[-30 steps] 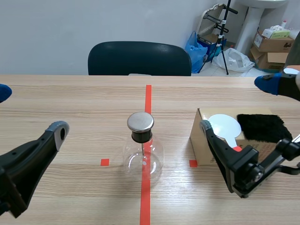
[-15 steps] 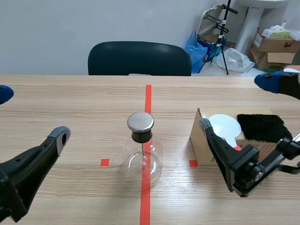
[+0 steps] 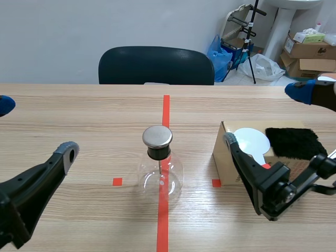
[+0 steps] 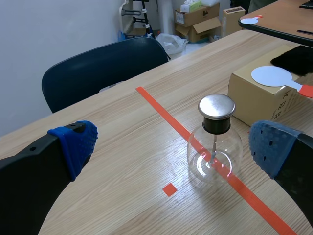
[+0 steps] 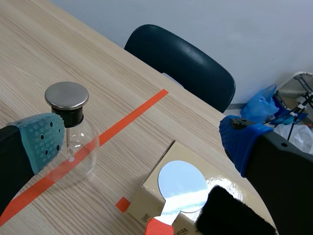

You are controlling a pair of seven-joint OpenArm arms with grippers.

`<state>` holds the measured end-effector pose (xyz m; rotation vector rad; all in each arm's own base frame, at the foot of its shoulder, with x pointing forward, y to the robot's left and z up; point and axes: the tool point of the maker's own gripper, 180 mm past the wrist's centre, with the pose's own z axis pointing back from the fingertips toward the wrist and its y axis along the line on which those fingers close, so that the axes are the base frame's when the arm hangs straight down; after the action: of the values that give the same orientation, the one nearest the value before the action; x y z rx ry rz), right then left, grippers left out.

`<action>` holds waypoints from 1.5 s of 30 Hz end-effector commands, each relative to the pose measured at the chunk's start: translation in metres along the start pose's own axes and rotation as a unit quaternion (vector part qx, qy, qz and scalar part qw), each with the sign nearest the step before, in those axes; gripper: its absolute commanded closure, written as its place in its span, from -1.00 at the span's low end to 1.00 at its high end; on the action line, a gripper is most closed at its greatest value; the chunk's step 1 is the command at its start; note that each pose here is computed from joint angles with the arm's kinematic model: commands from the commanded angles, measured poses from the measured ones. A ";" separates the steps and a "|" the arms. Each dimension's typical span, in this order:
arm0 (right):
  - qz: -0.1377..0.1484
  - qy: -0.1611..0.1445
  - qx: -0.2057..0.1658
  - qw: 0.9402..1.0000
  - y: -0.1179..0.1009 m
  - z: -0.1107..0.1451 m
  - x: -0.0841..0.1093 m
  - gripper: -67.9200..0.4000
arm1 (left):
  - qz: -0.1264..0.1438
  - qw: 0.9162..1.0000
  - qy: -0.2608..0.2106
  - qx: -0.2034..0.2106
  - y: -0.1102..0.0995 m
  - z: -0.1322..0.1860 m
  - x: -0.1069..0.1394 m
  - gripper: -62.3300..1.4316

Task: Do the electroscope experiment

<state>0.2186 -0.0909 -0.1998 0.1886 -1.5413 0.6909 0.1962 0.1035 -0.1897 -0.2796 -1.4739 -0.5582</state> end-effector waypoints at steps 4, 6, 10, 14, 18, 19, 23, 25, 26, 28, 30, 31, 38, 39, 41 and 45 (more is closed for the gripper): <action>0.001 -0.019 -0.006 1.000 -0.004 -0.001 0.010 -1.00 | 0.002 1.000 -0.013 0.004 0.003 0.000 0.005 -1.00; 0.001 -0.020 -0.006 1.000 -0.004 -0.001 0.010 -1.00 | 0.003 1.000 -0.013 0.004 0.003 0.000 0.005 -1.00; 0.001 -0.020 -0.006 1.000 -0.004 -0.001 0.011 -1.00 | 0.004 1.000 -0.013 0.004 0.003 0.000 0.005 -1.00; 0.001 -0.020 -0.006 1.000 -0.004 -0.001 0.010 -1.00 | 0.004 1.000 -0.013 0.004 0.003 0.000 0.005 -1.00; 0.001 -0.020 -0.006 1.000 -0.004 -0.001 0.010 -1.00 | 0.004 1.000 -0.013 0.004 0.003 0.000 0.005 -1.00; 0.001 -0.020 -0.006 1.000 -0.004 -0.001 0.010 -1.00 | 0.004 1.000 -0.013 0.004 0.003 0.000 0.005 -1.00; 0.001 -0.019 -0.006 1.000 -0.004 -0.001 0.010 -1.00 | 0.004 1.000 -0.013 0.003 0.002 0.000 0.006 -1.00; 0.001 -0.016 -0.006 1.000 -0.004 -0.001 0.009 -1.00 | 0.004 1.000 -0.013 0.003 0.002 0.000 0.006 -1.00; 0.001 -0.014 -0.006 1.000 -0.004 -0.001 0.008 -1.00 | 0.004 1.000 -0.013 0.003 0.002 0.000 0.006 -1.00; 0.001 -0.014 -0.006 1.000 -0.004 -0.001 0.008 -1.00 | 0.004 1.000 -0.013 0.003 0.002 0.000 0.006 -1.00; 0.001 -0.014 -0.006 1.000 -0.003 -0.001 0.008 -1.00 | 0.004 1.000 -0.013 0.003 0.002 0.000 0.006 -1.00; 0.001 -0.014 -0.006 1.000 -0.003 -0.001 0.008 -1.00 | 0.004 1.000 -0.013 0.003 0.002 0.000 0.006 -1.00; 0.001 -0.016 -0.006 1.000 -0.003 -0.001 0.009 -1.00 | 0.004 1.000 -0.013 0.003 0.002 0.000 0.006 -1.00; 0.001 -0.016 -0.006 1.000 -0.003 -0.001 0.009 -1.00 | 0.004 1.000 -0.013 0.003 0.002 0.000 0.006 -1.00; 0.001 -0.016 -0.006 1.000 -0.003 -0.001 0.009 -1.00 | 0.004 1.000 -0.013 0.003 0.002 0.000 0.006 -1.00; 0.001 -0.031 -0.006 1.000 -0.003 -0.001 0.014 -1.00 | 0.004 1.000 -0.013 0.003 0.002 0.000 0.006 -1.00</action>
<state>0.2179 -0.0894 -0.1946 0.1998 -1.5701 0.6909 0.1961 0.1035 -0.1900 -0.2803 -1.4730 -0.5579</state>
